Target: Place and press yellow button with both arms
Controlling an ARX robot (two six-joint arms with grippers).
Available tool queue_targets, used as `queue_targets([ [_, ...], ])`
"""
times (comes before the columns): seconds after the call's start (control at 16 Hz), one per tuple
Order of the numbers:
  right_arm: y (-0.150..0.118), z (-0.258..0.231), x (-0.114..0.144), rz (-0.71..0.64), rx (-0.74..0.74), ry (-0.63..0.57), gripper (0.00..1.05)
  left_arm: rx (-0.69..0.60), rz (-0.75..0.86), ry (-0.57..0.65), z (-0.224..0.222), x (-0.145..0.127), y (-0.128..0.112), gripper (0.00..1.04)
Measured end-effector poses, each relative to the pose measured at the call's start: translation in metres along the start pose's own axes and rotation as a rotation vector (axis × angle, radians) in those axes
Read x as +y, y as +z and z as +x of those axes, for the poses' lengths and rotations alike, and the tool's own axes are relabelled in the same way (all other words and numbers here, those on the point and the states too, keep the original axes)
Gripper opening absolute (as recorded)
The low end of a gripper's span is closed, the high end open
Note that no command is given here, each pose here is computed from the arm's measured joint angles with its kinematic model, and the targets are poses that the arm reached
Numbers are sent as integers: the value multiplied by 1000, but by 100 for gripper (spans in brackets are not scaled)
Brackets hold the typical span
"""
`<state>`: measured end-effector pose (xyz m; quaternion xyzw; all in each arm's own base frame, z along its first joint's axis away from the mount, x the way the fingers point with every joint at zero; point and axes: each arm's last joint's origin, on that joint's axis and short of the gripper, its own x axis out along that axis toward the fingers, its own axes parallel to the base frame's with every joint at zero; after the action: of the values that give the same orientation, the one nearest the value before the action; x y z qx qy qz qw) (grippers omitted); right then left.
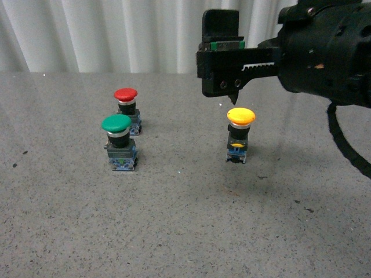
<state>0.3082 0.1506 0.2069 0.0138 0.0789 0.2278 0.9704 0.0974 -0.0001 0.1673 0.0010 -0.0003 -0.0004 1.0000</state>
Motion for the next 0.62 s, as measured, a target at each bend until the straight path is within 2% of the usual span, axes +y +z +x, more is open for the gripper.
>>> queue_targets([
  [0.25, 0, 22, -13, -23, 98, -67, 29, 0, 0, 0, 0, 0, 0, 98],
  [0.38, -4, 22, -19, -18, 142, -83, 7, 0, 0, 0, 0, 0, 0, 98],
  [0.44, -8, 22, -21, -17, 161, -82, 2, 0, 0, 0, 0, 0, 0, 98],
  [0.62, -19, 24, -22, -16, 211, -83, 2, 0, 0, 0, 0, 0, 0, 98],
])
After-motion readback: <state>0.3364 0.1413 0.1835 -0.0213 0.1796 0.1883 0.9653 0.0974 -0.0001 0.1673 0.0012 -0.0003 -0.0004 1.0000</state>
